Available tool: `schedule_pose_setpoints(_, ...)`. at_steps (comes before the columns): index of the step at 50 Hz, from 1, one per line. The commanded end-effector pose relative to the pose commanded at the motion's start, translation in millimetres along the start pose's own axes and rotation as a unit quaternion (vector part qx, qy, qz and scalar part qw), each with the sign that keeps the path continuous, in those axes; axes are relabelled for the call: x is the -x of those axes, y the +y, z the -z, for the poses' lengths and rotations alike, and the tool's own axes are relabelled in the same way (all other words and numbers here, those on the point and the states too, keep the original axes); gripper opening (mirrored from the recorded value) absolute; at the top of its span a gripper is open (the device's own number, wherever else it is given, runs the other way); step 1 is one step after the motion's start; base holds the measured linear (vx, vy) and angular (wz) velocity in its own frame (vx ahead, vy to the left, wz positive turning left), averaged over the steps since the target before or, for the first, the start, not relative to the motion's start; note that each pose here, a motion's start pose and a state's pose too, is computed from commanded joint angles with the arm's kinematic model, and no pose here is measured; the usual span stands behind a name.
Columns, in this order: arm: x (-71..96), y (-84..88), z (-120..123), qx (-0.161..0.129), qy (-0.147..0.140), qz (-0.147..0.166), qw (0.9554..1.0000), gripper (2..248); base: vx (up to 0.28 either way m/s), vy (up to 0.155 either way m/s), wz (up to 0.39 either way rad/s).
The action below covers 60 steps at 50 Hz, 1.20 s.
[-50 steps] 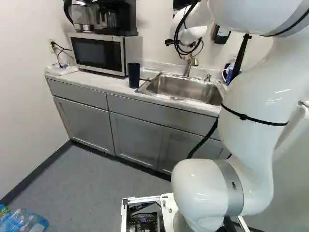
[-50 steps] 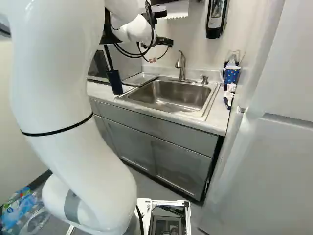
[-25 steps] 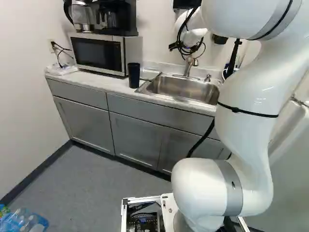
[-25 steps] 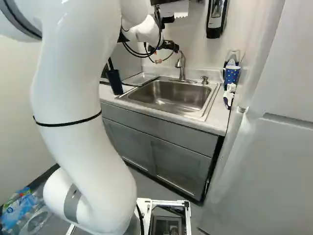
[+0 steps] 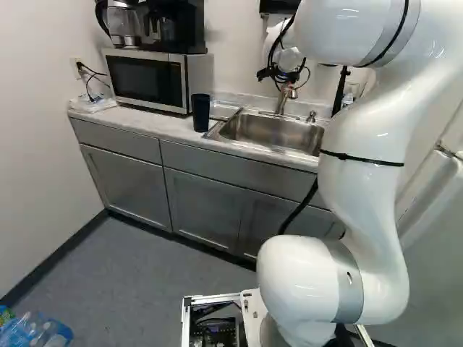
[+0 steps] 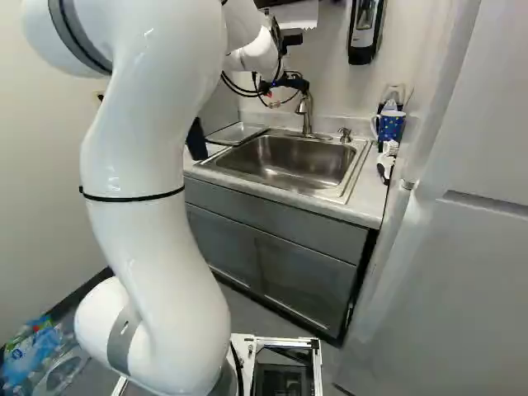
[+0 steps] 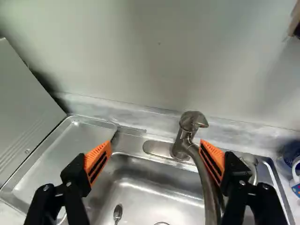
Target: Rinse the cup and place it in the tray
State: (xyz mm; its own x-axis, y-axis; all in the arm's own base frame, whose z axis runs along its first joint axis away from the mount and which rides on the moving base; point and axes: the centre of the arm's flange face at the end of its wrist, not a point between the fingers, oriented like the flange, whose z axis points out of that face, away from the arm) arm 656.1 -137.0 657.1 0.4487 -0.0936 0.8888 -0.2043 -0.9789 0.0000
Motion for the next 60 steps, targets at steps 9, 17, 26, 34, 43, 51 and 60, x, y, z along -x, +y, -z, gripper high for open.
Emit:
schedule_pose_setpoints(9,-4.1,1.7,-10.8,0.001,0.003,-0.001,1.0000,247,0.000,0.000,0.000)
schedule_pose_setpoints(17,-7.6,1.6,-20.3,0.001,0.006,-0.001,1.0000,247,0.000,0.000,0.000)
schedule_pose_setpoints(26,-11.8,-0.4,-30.9,0.000,0.011,0.000,0.9999,247,0.000,0.000,0.000)
schedule_pose_setpoints(34,-15.9,-2.3,-40.4,-0.001,0.019,0.001,0.9998,247,0.000,0.000,0.000)
schedule_pose_setpoints(43,-21.0,-4.2,-50.3,-0.003,0.032,0.001,0.9995,247,0.000,0.000,0.000)
schedule_pose_setpoints(51,-24.8,-5.1,-54.7,-0.003,0.047,0.001,0.9989,247,0.000,0.000,0.000)
schedule_pose_setpoints(60,-27.9,-5.2,-55.0,-0.003,0.063,0.001,0.9980,247,0.000,0.000,0.000)
